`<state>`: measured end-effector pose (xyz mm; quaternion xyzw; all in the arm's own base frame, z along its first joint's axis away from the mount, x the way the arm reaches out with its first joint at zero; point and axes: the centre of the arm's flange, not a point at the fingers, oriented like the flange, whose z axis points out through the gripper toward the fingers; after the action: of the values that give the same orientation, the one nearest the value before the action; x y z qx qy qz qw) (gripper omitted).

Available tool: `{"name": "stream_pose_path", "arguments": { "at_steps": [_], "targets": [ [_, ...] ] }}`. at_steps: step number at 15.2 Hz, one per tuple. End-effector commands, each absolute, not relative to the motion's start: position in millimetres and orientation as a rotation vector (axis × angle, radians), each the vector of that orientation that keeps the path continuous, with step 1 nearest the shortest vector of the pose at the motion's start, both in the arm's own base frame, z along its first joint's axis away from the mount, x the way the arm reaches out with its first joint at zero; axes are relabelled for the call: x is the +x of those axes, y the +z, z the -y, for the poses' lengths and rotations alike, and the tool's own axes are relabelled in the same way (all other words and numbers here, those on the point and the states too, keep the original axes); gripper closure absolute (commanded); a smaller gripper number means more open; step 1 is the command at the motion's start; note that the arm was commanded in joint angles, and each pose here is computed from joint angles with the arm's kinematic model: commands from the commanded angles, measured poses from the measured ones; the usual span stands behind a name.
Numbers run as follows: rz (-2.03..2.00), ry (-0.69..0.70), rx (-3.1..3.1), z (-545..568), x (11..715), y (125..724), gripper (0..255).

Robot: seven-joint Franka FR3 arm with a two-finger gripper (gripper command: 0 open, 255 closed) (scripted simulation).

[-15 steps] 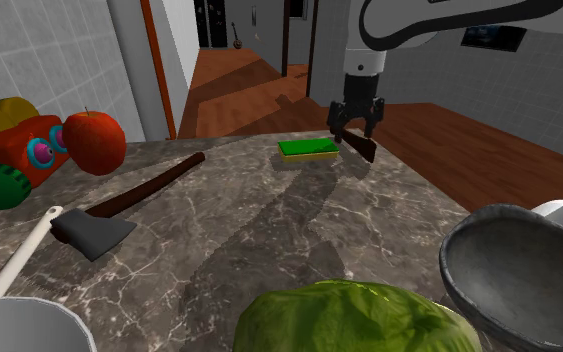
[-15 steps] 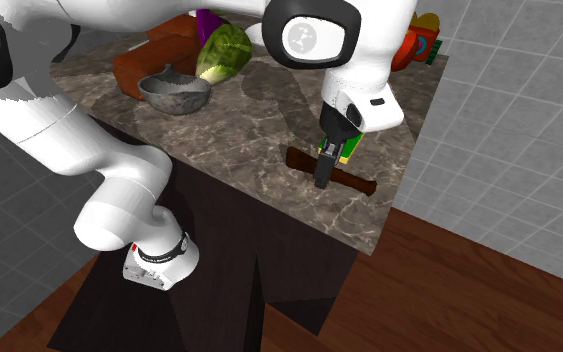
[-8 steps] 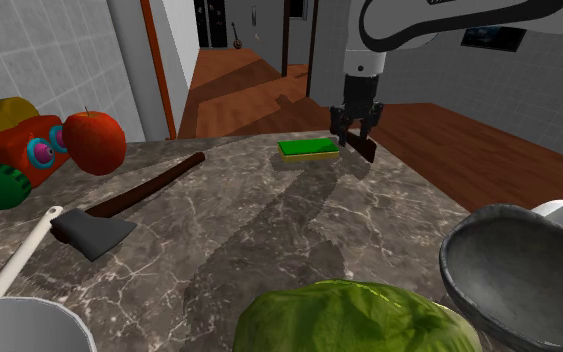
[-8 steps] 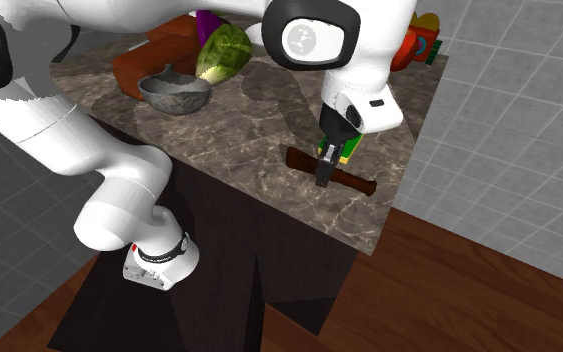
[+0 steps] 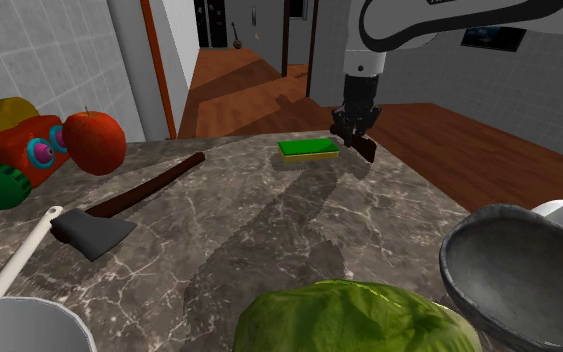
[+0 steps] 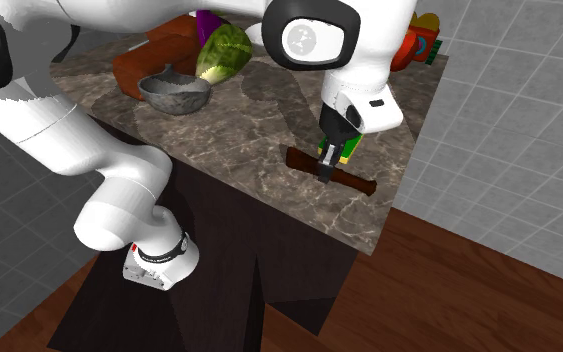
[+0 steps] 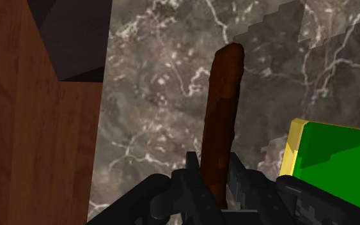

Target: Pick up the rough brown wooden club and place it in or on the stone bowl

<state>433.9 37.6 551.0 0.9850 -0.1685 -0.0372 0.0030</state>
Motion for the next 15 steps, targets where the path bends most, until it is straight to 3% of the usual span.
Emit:
{"name": "stream_pose_path", "arguments": {
  "at_steps": [1,15],
  "targets": [
    [0.528,-0.116,3.089,-37.6,433.9,551.0,255],
    [0.528,-0.116,3.089,-37.6,433.9,624.9,255]
  ]
}}
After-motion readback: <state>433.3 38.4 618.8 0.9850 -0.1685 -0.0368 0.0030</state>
